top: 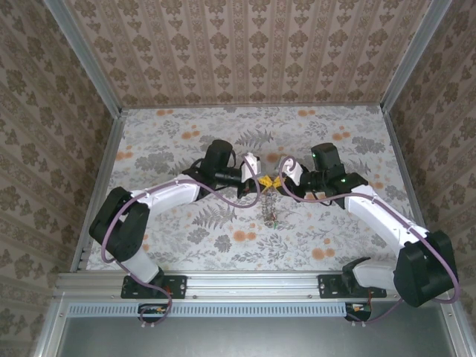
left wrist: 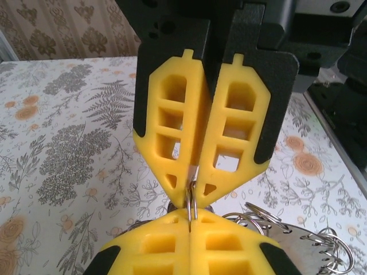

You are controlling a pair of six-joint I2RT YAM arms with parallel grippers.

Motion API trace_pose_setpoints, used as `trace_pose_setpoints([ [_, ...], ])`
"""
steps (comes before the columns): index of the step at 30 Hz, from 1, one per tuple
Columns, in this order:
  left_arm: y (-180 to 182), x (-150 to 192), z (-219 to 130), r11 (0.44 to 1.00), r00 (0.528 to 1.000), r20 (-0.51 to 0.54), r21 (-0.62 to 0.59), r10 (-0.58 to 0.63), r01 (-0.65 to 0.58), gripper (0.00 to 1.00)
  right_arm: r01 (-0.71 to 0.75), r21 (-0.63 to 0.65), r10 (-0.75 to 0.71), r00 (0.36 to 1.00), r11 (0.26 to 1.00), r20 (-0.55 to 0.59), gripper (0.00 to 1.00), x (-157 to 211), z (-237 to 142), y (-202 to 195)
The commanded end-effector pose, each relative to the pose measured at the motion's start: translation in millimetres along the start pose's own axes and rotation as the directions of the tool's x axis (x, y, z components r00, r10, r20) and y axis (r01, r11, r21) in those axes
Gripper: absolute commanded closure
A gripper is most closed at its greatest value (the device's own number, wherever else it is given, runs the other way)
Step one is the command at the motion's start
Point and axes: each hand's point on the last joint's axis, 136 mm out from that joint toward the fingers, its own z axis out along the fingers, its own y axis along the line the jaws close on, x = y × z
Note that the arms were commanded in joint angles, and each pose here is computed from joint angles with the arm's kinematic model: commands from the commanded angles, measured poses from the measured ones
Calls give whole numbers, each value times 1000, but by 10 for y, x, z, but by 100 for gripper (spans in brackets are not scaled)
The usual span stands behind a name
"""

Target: Put the keys on the keyring

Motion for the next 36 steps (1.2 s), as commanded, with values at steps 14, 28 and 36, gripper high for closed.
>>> trace_pose_setpoints([
  [14,-34,-368,-123,999,977,215,48,13,-24,100,-20,-38,26,987,999,156,86,-178,17,-67],
  [28,69,-228,-128,999,995,98,-30,20,-17,74,42,-8,-42,999,999,19,100,-241,-69,-44],
  [36,30,-204,-121,997,998,-13,-35,65,-65,70,109,8,-108,992,994,-60,100,-227,-69,-3],
])
